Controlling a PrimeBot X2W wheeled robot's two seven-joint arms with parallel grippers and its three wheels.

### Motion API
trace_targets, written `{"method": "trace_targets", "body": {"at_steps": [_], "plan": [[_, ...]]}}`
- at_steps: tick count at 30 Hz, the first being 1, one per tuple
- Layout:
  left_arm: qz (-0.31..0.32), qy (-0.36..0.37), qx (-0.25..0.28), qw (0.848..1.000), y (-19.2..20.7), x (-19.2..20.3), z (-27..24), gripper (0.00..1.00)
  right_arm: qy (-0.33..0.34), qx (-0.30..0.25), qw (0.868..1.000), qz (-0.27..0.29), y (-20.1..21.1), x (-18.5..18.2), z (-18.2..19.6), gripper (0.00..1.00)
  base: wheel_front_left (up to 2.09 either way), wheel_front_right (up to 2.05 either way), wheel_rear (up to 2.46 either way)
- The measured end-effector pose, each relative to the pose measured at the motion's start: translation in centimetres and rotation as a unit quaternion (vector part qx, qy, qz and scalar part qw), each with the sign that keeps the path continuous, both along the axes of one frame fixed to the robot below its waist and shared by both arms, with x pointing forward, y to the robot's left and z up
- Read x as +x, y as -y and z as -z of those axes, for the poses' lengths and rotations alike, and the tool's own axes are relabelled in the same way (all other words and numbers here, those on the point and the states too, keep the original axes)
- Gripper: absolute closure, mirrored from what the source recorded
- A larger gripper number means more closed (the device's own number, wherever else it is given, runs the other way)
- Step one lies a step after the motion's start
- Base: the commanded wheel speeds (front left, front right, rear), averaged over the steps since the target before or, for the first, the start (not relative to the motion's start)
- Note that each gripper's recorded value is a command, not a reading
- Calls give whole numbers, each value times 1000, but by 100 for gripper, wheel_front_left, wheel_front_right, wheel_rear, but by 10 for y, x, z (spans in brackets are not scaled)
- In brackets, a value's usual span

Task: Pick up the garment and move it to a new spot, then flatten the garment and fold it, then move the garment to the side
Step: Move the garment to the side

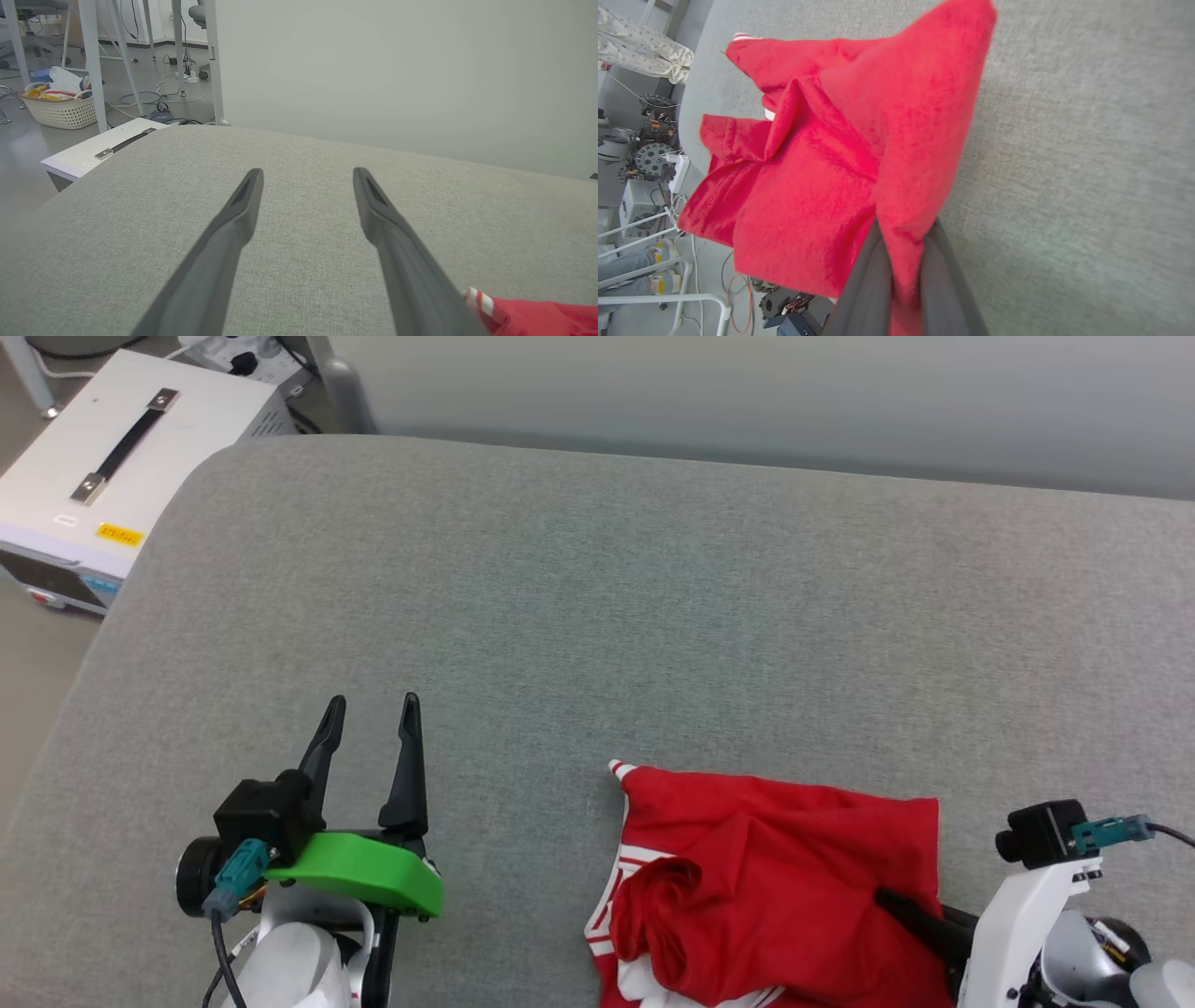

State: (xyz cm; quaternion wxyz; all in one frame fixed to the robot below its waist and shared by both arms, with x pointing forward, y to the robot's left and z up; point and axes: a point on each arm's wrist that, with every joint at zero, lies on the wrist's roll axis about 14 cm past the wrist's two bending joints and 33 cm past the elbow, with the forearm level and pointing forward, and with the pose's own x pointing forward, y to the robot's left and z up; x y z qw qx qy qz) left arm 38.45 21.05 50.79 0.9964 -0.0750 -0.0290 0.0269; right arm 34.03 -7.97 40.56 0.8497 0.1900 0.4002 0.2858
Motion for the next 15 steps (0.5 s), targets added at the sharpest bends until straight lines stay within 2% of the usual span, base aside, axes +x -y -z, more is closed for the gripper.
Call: {"method": "trace_targets", "body": {"at_steps": [7,15], "plan": [[55,10,-3,998,36,21,-3,0,73,-92,993,21,58,10,-29,100,0,0,0],[168,41,4,985,111,62,-13,0,114,-165,974,104,133,12,-60,100,0,0,0]]}}
